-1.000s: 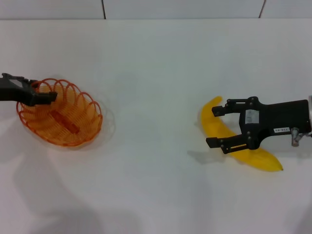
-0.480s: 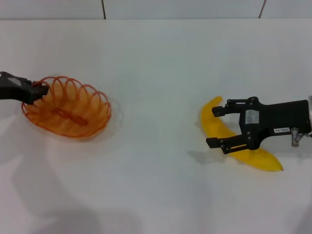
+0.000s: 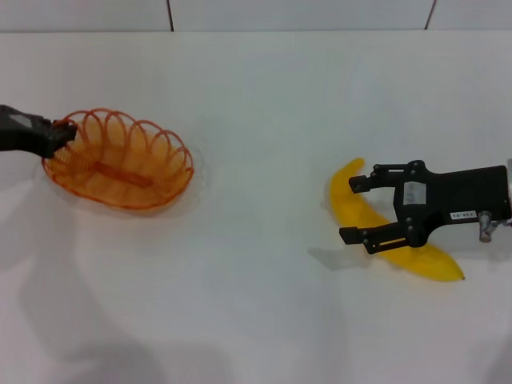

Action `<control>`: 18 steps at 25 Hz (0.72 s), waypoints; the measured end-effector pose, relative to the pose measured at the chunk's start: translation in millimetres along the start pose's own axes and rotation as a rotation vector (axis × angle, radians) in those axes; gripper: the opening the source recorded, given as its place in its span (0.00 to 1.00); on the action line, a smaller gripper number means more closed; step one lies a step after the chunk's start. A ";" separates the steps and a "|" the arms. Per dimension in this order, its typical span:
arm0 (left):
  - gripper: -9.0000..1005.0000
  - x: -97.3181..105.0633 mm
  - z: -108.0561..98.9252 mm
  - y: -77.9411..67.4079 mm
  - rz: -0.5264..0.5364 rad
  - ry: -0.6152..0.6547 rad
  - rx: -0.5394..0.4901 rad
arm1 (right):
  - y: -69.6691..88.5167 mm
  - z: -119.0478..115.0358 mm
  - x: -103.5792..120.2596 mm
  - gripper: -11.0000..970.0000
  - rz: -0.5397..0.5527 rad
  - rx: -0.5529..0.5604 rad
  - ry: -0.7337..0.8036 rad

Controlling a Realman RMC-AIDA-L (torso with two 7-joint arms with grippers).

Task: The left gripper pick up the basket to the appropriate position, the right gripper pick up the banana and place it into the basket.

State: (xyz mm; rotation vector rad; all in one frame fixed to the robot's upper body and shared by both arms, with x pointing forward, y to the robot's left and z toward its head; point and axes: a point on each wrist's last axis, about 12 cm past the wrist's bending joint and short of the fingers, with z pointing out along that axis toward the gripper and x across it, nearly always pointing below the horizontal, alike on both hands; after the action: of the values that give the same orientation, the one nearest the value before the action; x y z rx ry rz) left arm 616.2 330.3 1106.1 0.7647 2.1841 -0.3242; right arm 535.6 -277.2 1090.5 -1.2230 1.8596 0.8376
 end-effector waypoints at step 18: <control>0.09 -18.6 10.5 -17.0 -0.006 -0.188 0.066 | 0.2 3.1 -3.1 0.91 -0.010 -0.016 0.006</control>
State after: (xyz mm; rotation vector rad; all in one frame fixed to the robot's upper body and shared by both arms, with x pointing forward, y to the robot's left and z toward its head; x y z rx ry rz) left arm 621.5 304.4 1112.9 0.7334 2.0076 -0.4543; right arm 537.0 -273.1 1091.6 -1.2444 1.8536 0.8461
